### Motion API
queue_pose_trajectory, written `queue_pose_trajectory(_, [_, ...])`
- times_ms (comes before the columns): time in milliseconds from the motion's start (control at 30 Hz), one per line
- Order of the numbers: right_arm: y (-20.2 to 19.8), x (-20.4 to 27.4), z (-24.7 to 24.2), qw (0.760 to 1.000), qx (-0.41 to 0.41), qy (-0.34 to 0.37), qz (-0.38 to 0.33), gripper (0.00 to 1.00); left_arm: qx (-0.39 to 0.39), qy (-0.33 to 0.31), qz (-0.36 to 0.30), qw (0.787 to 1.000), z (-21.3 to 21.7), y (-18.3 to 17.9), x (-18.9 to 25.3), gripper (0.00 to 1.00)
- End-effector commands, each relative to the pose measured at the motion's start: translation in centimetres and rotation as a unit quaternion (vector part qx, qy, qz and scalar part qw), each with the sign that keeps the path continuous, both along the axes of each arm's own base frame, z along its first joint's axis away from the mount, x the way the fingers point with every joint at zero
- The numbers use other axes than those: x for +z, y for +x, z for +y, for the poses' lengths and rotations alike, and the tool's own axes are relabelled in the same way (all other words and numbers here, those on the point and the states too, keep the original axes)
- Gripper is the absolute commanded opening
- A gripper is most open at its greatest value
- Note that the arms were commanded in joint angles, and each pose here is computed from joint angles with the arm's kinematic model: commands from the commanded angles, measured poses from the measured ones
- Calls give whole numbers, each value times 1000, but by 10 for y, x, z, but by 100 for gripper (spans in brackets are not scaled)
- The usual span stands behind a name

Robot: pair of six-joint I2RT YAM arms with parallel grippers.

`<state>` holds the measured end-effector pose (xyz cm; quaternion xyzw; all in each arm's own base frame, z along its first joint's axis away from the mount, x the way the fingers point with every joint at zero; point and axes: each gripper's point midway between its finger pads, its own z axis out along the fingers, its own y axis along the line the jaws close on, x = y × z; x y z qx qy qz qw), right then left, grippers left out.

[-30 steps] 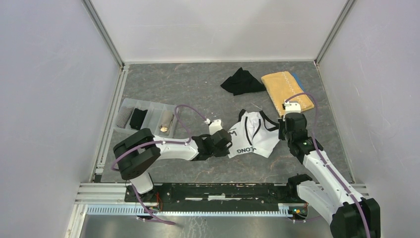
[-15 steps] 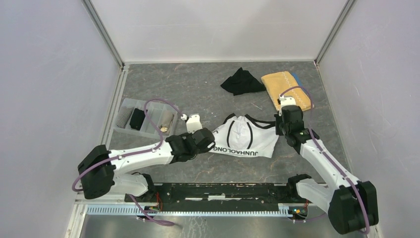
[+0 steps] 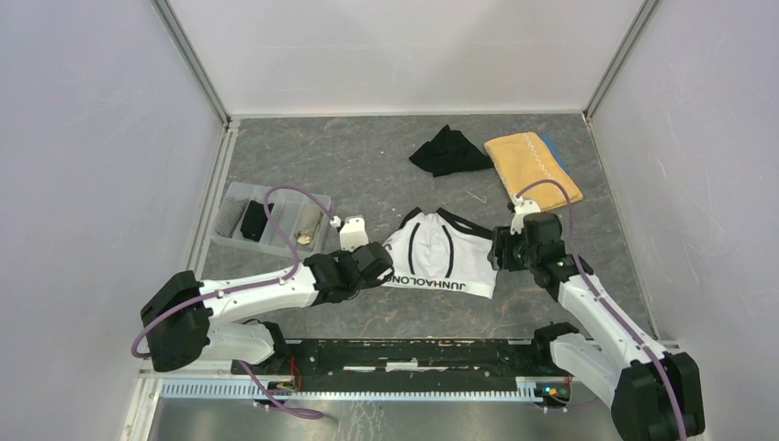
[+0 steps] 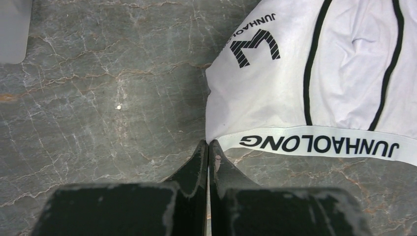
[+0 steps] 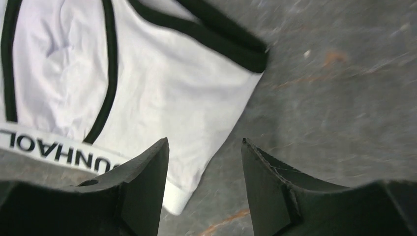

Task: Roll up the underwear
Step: Flatten out the underwear at the center of the board.

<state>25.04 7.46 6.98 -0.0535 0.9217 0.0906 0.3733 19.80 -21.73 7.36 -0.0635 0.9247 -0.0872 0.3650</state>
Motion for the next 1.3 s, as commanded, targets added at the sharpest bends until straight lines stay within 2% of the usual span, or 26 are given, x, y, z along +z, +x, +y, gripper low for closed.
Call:
queue_pose_trajectory(0, [-34,-12,24,995,18,87,41,62,-3,9,-8,1000,3,3,-2,2])
queue_pose_trajectory(133, [-46,-26,20,994,-5,94,49,61,-6,3,-8,1000,0,3,-1,2])
queue_pose_trajectory(300, [-63,-51,22,991,-2,101,86,52,-10,2,-6,1000,-3,3,-3,2])
queue_pose_trajectory(533, [-73,-64,23,989,0,107,102,40,-11,0,-3,1000,-4,2,-6,2])
queue_pose_trajectory(633, [-72,-70,19,990,-9,99,100,29,-7,-1,-4,1000,-3,3,-6,2])
queue_pose_trajectory(733, [-67,-69,17,991,-22,98,85,10,-4,-3,-5,1000,-3,3,-6,2])
queue_pose_trajectory(800, [-56,-57,20,992,-23,113,58,1,3,-5,-5,1000,-1,4,-6,2])
queue_pose_trajectory(967, [-21,6,33,991,7,132,-16,0,34,-50,7,998,11,32,12,2])
queue_pose_trajectory(1100, [16,74,40,988,20,133,-73,0,43,-94,-33,994,23,79,62,2])
queue_pose_trajectory(1267, [73,145,52,983,26,136,-117,0,38,-74,-72,994,28,133,128,2])
